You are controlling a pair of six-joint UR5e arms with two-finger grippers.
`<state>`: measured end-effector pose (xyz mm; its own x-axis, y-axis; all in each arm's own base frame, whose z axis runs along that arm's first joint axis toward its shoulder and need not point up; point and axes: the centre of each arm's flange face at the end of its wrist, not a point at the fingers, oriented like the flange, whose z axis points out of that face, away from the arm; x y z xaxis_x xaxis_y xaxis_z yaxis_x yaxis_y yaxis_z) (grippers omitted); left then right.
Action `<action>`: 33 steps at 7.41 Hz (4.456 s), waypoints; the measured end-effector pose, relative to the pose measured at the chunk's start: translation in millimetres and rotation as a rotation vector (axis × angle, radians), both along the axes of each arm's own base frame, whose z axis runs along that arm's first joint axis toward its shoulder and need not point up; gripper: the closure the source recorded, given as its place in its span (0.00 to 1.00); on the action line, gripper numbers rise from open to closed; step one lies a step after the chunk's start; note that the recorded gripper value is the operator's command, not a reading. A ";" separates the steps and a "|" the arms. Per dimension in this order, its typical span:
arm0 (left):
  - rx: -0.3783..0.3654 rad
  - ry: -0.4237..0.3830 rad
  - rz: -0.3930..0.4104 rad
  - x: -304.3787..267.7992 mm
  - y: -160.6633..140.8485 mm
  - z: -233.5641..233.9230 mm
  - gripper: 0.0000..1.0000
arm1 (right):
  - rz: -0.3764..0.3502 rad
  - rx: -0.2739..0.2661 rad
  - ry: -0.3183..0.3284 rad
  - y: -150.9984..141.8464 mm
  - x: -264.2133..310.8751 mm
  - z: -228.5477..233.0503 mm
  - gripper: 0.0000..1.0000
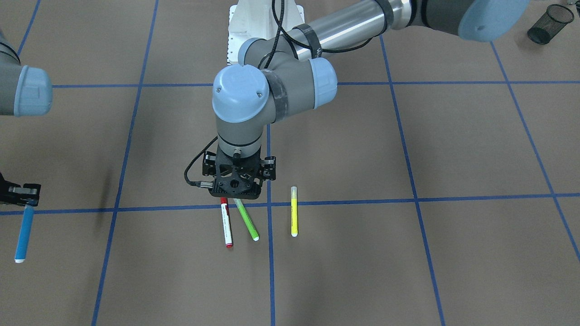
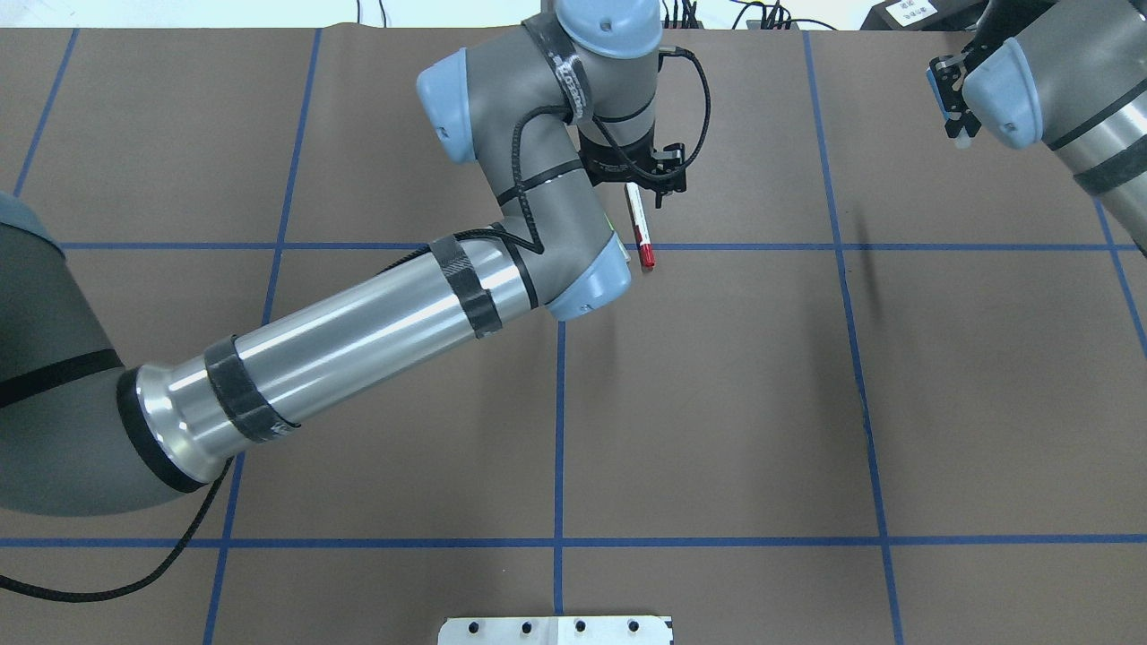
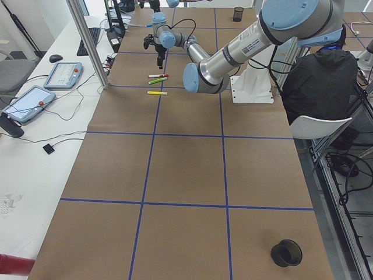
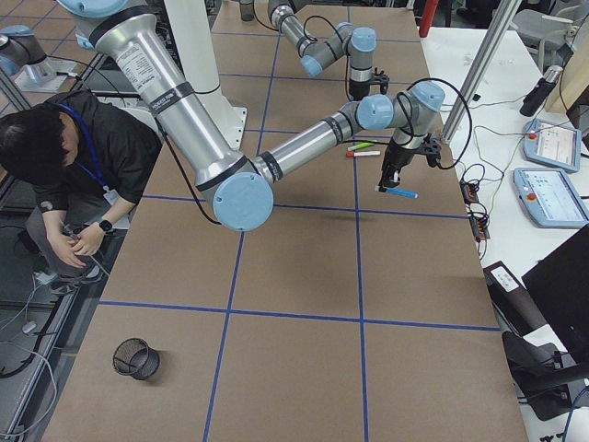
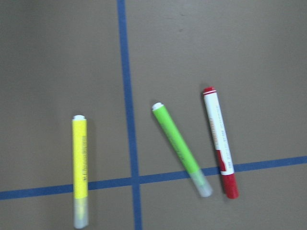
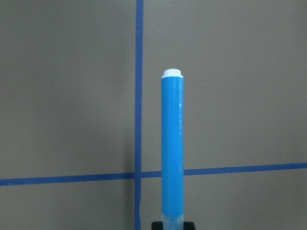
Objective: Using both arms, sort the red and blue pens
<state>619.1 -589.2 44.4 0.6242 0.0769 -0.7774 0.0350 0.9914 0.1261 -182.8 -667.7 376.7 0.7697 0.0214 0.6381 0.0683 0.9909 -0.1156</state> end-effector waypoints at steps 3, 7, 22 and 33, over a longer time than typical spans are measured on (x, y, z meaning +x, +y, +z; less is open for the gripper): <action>0.045 0.007 -0.057 45.0 4.4 -11.9 0.12 | 0.001 -0.008 -0.009 0.3 4.3 4.5 1.00; 0.082 -0.001 -0.091 75.4 13.6 4.5 0.29 | -0.004 -0.021 -0.028 2.0 -0.1 4.0 1.00; 0.108 -0.039 -0.119 117.3 24.6 46.1 0.39 | -0.014 -0.031 -0.060 4.1 -7.5 -3.4 1.00; 0.095 -0.043 -0.120 121.8 27.3 55.9 1.00 | -0.017 -0.031 -0.061 4.2 -9.5 -3.8 1.00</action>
<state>740.9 -561.9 100.2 0.6658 0.0718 -0.7426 0.1451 0.9639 0.2233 -192.3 -663.6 372.9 0.7296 0.0295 0.6832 0.0925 0.9856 -0.1414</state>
